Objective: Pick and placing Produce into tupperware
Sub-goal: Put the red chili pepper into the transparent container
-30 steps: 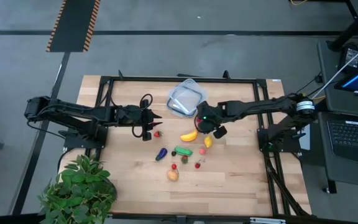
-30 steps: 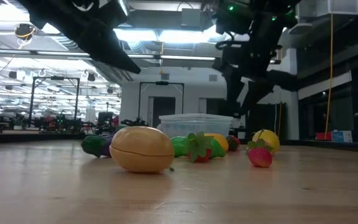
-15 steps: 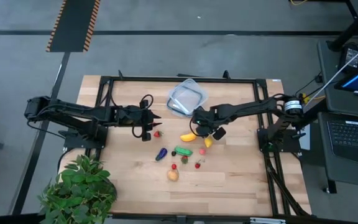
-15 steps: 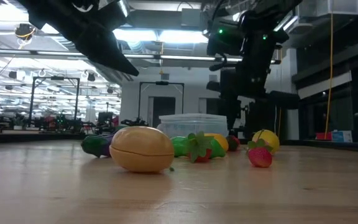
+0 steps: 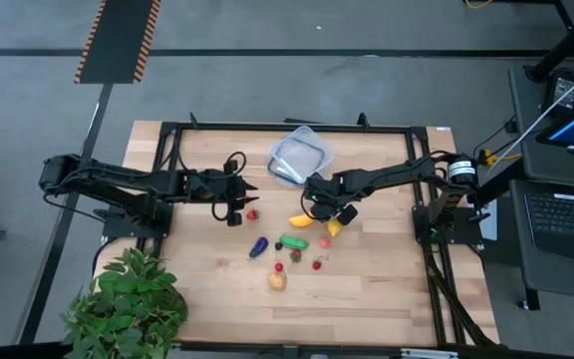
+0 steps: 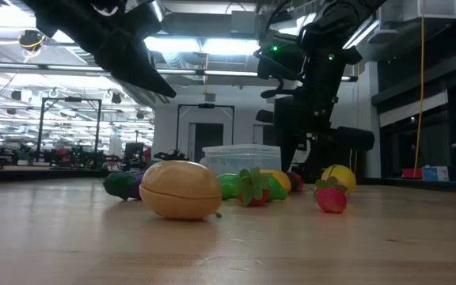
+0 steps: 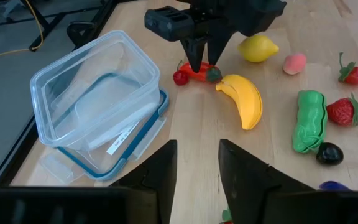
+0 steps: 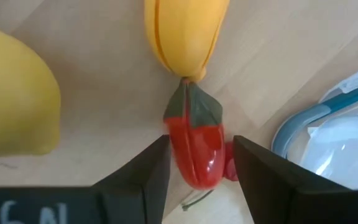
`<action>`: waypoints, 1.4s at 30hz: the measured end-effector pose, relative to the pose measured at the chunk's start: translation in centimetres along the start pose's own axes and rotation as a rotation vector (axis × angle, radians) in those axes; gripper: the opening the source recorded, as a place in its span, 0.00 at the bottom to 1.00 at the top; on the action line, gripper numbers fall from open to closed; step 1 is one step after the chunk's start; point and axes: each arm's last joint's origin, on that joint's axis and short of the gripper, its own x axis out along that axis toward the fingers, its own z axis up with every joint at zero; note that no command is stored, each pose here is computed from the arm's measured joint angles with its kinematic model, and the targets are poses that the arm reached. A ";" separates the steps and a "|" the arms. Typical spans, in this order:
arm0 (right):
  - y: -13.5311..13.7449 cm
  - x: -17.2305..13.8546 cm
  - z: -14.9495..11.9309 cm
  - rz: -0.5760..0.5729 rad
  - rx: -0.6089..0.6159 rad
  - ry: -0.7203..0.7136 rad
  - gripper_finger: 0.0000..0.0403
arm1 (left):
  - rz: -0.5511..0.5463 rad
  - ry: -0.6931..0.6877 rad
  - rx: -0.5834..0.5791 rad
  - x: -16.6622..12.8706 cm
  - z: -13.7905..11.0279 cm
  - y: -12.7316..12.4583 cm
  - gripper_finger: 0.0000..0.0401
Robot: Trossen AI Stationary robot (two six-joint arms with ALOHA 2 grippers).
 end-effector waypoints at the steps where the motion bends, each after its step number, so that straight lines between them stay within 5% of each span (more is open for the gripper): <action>1: 0.0 0.0 0.0 -0.001 0.000 -0.001 0.43 | 0.000 0.001 0.000 0.0 0.0 0.0 0.27; 32: 0.1 2.1 0.2 0.029 0.055 0.002 0.43 | -0.002 0.013 0.003 0.0 -0.1 0.0 0.28; 42: -0.1 2.1 0.2 0.013 0.114 0.011 0.29 | -0.002 0.013 0.004 0.0 -0.1 0.0 0.23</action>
